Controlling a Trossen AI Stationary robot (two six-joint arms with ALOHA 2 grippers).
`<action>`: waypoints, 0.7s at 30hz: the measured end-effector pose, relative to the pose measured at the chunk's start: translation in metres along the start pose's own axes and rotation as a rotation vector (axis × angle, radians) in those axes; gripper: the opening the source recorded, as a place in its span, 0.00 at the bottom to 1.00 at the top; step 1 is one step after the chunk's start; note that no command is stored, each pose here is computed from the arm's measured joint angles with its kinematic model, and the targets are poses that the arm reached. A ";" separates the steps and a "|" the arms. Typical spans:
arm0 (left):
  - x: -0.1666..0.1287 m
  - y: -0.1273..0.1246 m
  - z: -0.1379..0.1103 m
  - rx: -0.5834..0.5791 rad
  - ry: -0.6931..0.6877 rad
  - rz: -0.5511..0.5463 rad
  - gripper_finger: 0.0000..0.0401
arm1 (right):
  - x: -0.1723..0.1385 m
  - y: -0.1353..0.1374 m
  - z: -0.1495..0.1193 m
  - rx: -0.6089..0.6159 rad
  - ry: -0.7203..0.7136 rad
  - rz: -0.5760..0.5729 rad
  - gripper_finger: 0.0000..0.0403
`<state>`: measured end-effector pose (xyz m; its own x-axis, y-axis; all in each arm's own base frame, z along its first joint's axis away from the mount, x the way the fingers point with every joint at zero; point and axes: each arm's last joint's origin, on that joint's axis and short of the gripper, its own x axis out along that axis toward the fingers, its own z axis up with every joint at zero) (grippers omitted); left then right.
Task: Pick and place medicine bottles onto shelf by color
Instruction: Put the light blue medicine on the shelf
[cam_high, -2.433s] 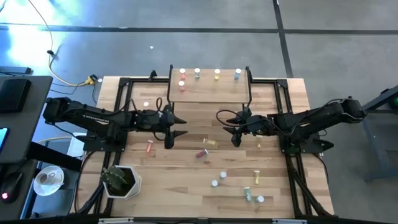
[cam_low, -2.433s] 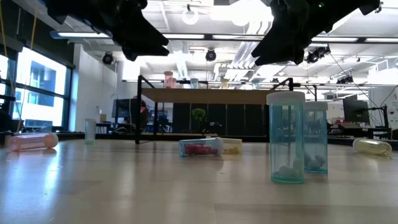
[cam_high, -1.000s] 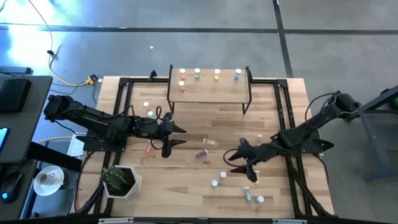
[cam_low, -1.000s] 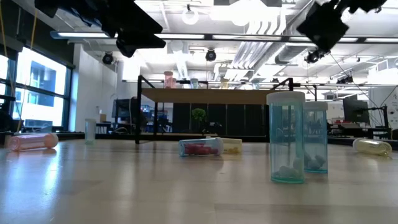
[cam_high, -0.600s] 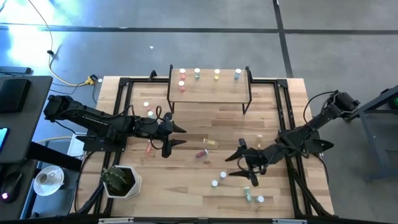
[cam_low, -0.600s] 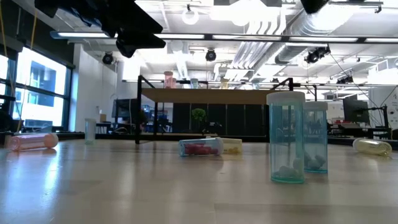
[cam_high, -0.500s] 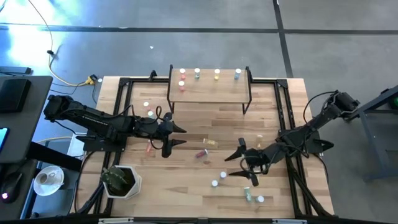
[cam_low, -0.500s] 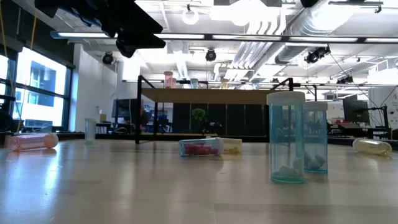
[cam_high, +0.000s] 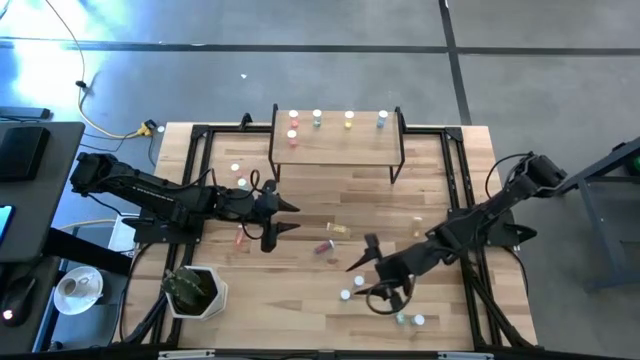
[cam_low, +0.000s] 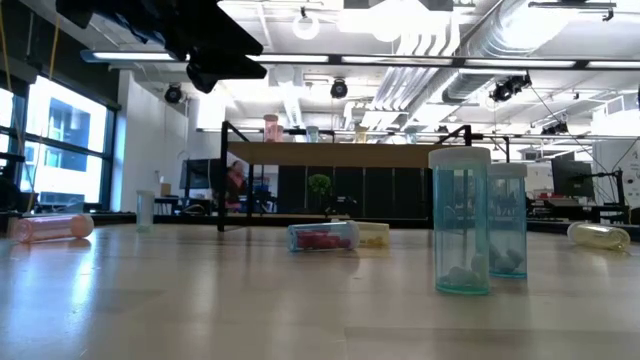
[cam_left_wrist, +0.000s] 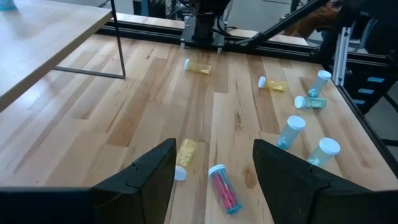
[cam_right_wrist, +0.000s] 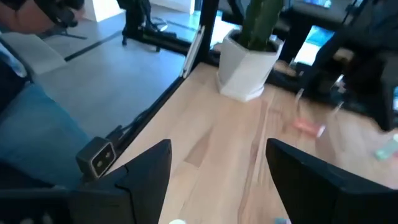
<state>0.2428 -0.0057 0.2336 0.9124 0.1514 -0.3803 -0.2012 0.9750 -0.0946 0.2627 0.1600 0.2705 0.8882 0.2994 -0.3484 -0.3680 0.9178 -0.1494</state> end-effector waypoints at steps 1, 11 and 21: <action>0.000 0.000 0.000 0.000 0.000 0.000 0.51 | 0.003 0.000 -0.002 0.014 0.011 0.010 0.63; 0.000 0.000 0.000 -0.042 0.001 -0.004 0.51 | 0.038 0.008 -0.034 0.150 0.149 0.063 0.63; 0.000 0.000 0.000 -0.046 0.001 -0.003 0.51 | 0.066 0.016 -0.063 0.180 0.238 0.075 0.63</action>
<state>0.2428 -0.0057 0.2336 0.9127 0.1487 -0.3807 -0.2151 0.9668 -0.1380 0.2978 0.1783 0.1865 0.7629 0.3183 -0.5627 -0.3566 0.9332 0.0443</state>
